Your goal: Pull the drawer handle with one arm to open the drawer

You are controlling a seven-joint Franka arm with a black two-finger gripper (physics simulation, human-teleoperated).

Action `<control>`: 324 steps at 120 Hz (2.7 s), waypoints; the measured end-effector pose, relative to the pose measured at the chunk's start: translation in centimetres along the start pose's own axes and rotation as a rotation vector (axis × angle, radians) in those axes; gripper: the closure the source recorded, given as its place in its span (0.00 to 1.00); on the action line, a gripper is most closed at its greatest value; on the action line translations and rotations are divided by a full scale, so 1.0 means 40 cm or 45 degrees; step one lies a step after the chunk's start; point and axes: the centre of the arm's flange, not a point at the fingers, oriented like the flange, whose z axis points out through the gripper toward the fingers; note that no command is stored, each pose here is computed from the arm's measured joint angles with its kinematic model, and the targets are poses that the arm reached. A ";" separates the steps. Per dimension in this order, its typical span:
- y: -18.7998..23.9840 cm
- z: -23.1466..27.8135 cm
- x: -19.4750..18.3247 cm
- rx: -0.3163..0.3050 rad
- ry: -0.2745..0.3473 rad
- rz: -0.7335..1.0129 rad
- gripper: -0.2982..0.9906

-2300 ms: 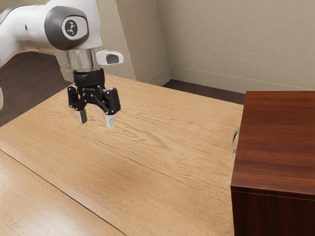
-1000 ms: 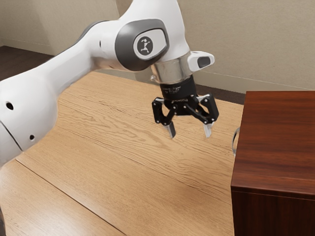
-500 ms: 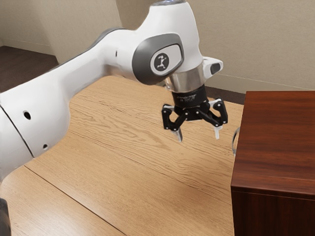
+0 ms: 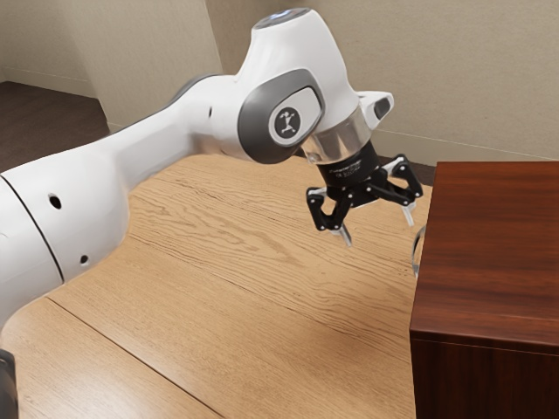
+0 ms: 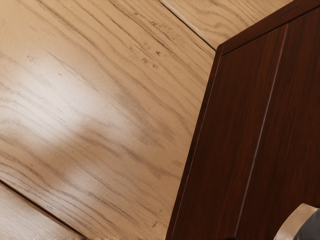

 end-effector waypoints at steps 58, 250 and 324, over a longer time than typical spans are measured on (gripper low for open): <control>-0.037 0.010 -0.039 0.005 -0.034 0.054 0.23; -0.018 0.049 -0.080 -0.116 -0.104 0.317 0.43; -0.072 0.045 -0.065 -0.101 -0.100 0.312 0.43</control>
